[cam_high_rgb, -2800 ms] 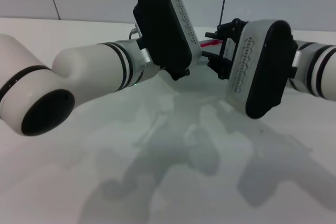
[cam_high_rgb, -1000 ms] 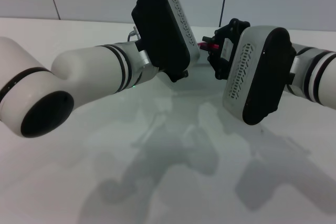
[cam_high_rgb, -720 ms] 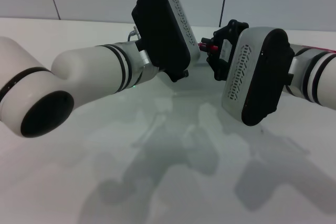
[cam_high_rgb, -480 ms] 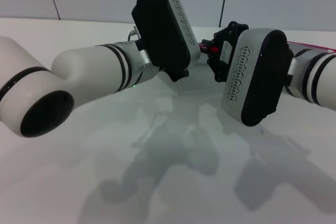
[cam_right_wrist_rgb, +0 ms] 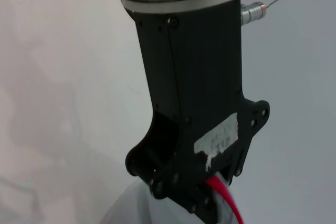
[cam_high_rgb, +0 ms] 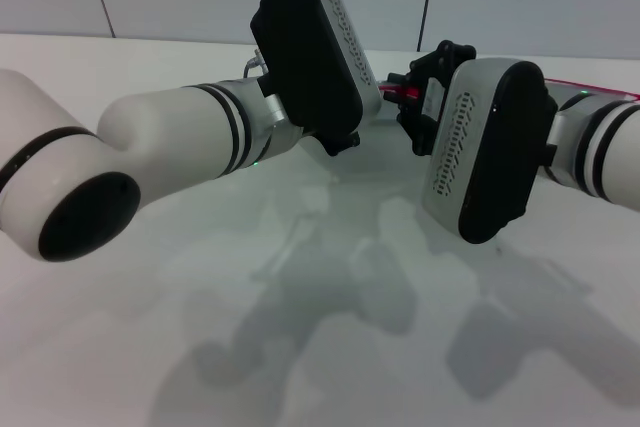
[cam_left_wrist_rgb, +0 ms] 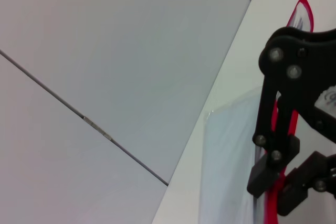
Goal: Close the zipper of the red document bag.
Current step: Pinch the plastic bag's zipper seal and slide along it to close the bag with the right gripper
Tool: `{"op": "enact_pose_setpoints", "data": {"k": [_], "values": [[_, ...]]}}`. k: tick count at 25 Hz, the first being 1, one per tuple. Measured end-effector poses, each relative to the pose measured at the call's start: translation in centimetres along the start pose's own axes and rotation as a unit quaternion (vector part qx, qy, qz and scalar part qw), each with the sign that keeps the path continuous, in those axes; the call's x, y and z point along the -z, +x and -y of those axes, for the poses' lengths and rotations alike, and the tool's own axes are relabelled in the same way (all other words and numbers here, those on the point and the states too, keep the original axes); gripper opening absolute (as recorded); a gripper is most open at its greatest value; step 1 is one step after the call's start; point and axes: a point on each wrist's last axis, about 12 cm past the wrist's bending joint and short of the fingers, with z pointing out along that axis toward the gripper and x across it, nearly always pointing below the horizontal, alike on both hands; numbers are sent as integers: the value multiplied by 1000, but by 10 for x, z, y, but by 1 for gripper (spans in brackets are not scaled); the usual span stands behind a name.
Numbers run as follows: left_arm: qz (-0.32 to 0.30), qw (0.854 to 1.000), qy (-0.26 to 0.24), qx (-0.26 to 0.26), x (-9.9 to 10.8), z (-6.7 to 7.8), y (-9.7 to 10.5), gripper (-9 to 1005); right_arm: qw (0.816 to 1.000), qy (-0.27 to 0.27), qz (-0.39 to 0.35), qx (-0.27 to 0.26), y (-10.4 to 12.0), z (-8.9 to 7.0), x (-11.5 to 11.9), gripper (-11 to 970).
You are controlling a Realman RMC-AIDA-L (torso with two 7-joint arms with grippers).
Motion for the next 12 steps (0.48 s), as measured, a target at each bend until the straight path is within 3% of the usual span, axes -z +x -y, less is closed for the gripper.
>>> {"op": "enact_pose_setpoints", "data": {"k": [12], "values": [[0, 1000, 1, -1, 0, 0, 0, 119, 1000, 9, 5, -11, -2, 2, 0, 91]]}}
